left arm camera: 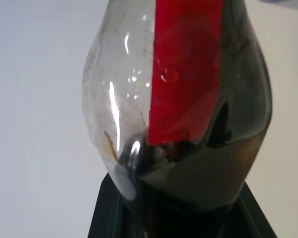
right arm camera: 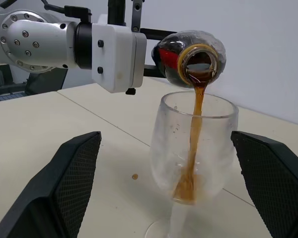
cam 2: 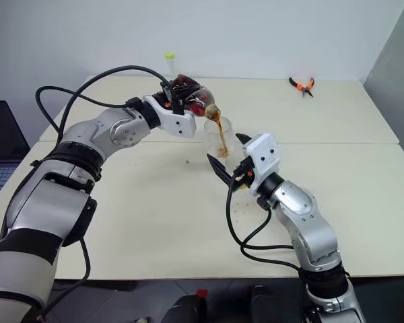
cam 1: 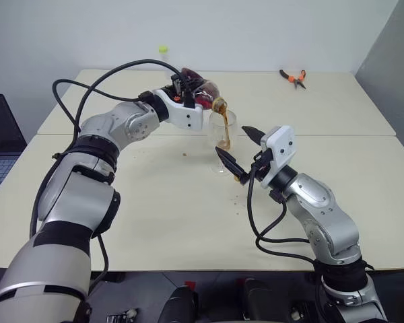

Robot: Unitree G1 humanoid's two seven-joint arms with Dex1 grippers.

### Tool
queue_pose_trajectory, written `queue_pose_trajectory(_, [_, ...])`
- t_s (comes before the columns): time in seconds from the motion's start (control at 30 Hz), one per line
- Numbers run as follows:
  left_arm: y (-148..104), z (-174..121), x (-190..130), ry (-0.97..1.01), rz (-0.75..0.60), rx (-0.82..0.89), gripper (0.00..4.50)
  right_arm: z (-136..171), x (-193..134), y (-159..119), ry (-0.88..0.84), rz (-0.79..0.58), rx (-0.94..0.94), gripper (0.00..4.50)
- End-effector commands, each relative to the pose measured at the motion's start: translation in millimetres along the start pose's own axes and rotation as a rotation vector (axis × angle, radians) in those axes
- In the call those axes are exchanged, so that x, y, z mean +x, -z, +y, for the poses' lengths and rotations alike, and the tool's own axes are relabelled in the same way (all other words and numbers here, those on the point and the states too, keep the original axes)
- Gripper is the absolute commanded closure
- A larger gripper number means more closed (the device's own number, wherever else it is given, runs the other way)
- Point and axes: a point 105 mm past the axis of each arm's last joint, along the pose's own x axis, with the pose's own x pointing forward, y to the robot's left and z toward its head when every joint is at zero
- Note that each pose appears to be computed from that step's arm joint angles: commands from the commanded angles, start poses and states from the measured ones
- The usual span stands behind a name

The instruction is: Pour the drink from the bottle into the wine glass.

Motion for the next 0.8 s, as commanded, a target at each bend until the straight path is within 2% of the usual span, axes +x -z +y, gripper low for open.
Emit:
queue_pose_trajectory(0.03, [2, 32, 1, -0.086, -0.003, 0.04, 3.76, 2, 0, -11, -0.011, -0.035, -0.017, 0.0])
queue_pose_trajectory(0.8, [16, 38, -5, -0.092, 0.056, 0.083, 3.76, 0, 0, -12, -0.004, -0.039, -0.016, 0.0])
